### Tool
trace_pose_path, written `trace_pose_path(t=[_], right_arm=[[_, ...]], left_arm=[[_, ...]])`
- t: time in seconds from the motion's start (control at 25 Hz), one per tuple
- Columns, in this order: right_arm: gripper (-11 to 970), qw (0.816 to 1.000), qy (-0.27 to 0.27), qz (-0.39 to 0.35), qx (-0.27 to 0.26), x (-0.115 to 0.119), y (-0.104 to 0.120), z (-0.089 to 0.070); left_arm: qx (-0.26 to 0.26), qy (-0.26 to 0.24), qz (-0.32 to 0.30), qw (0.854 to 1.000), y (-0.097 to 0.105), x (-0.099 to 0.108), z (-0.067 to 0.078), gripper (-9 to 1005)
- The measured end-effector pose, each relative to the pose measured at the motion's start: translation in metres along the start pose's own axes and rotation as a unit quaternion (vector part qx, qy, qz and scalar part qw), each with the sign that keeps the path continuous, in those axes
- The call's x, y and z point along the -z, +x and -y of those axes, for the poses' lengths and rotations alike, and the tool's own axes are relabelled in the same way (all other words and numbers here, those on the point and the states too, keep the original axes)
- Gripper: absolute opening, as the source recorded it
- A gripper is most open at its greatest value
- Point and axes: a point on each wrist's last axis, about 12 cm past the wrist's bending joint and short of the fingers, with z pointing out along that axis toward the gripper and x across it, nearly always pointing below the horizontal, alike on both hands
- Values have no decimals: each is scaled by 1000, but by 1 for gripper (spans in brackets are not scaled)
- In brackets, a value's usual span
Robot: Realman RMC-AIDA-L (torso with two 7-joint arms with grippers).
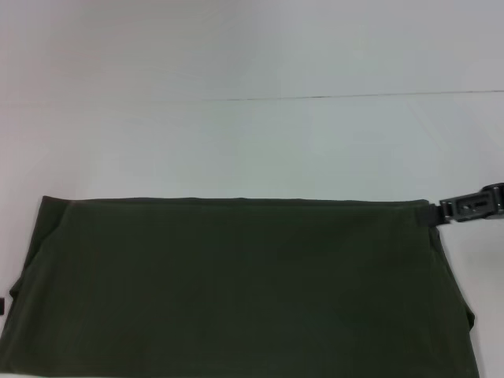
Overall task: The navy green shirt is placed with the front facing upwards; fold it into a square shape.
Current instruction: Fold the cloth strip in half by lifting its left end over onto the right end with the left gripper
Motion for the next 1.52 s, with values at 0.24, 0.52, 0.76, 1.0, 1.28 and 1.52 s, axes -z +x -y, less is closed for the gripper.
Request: trace_pose_path(t=[0.24, 0.52, 0.76, 1.0, 1.28, 1.52], right_arm=[[655, 989, -91, 67, 94, -25, 23, 0], [656, 955, -132, 99, 247, -75, 51, -12], [767, 927, -110, 108, 343, -106, 64, -9], [836, 918, -81, 109, 372, -120, 69, -2], [882, 916, -70, 97, 382, -129, 70, 0], [881, 919, -73, 87, 378, -136, 71, -1]], left_arm=[[-42, 43, 70, 996, -9, 1, 7, 678], [-27, 67, 70, 995, -21, 7, 15, 860], [-30, 50, 43, 997, -27, 5, 18, 859], [-15, 32, 30, 999, -33, -3, 19, 859], [-16, 10, 12, 1000, -40, -21, 20, 858], [-43, -34, 2, 999, -46, -29, 19, 858]])
